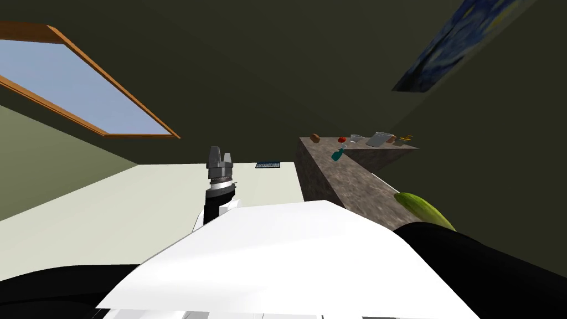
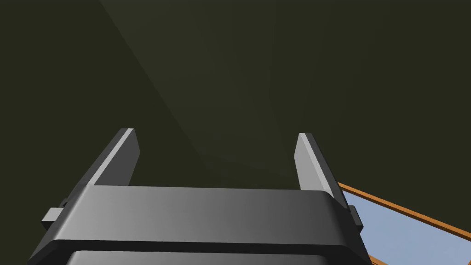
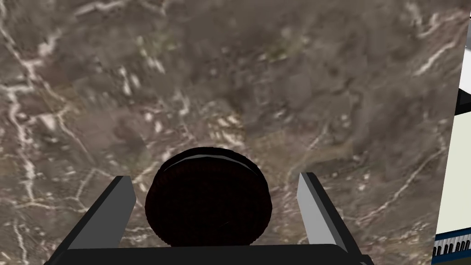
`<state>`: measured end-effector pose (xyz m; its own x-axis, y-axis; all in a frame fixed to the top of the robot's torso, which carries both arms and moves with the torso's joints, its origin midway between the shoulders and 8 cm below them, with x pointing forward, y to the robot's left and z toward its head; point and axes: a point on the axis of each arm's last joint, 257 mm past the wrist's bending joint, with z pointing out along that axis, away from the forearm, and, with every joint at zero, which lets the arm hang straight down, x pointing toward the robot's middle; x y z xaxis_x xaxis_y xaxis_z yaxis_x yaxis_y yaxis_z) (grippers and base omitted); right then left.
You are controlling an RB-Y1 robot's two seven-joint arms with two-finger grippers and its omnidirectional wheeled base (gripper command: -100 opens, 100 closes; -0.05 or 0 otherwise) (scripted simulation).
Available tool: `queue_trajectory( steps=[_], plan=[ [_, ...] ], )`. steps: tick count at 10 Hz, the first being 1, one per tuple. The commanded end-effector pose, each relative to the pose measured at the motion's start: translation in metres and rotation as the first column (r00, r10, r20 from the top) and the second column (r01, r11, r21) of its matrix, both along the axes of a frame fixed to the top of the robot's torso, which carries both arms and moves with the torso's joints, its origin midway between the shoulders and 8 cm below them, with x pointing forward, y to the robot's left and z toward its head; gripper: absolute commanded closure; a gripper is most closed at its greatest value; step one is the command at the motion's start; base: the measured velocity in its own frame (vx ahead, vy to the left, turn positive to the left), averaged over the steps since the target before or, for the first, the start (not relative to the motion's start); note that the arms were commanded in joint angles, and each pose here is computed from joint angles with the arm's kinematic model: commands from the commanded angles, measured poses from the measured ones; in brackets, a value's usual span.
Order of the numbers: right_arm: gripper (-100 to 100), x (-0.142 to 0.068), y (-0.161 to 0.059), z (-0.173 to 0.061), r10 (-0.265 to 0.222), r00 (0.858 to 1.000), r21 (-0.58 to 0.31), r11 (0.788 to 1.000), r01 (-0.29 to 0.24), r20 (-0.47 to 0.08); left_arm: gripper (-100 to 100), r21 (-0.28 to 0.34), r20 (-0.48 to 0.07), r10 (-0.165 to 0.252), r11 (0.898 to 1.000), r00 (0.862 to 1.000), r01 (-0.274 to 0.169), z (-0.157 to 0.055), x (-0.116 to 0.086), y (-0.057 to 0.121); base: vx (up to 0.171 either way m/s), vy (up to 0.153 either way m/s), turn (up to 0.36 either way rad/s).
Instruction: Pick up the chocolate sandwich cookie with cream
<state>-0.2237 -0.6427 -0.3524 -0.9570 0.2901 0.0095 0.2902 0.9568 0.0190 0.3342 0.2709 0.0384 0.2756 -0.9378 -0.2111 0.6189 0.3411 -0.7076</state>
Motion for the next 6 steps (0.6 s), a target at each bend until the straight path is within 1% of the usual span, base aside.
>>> queue_trajectory(
  steps=[1, 2, 3, 4, 5, 6],
  plan=[
    [-100, -0.0255, 0.0062, 0.0004, -0.015, 1.0, -0.005, 1.0, 0.015, -0.016, 0, 0.0, 0.0, 0.0, 1.0, 1.0, 0.0, 0.0, 0.0, 0.0, -0.056, 0.038, 0.32],
    [-100, -0.0271, 0.0059, 0.001, -0.03, 0.999, -0.01, 0.999, 0.03, -0.014, 0, 0.0, 0.0, 0.0, 1.0, 1.0, 0.0, 0.0001, 0.0, -0.0001, -0.057, 0.028, 0.273],
    [-100, -0.0226, 0.0023, 0.0009, -0.05, 0.999, -0.024, 0.998, 0.05, 0.004, 0, 0.0, 0.0, 0.0, 1.0, 1.0, 0.0, 0.0, 0.0, 0.0, -0.027, 0.012, 0.054],
    [-100, -0.0237, 0.0036, 0.0015, -0.037, 0.999, -0.015, 0.999, 0.037, -0.003, 0, 0.0, 0.0, 0.0, 1.0, 1.0, 0.0, 0.0, 0.0, 0.0, -0.009, 0.005, -0.002],
    [100, -0.0236, 0.0033, 0.0014, -0.039, 0.999, -0.017, 0.999, 0.039, -0.002, 0, 0.0, 0.0, 0.0, 1.0, 1.0, 0.0, 0.0, 0.0, 0.0, 0.0, 0.0, 0.0],
    [100, -0.0238, 0.0028, 0.0017, -0.038, 0.999, -0.018, 0.999, 0.038, -0.003, 0, 0.0, 0.0, 0.0, 1.0, 1.0, 0.0, 0.0, 0.0, 0.0, 0.0, 0.0, 0.0]
  ],
)
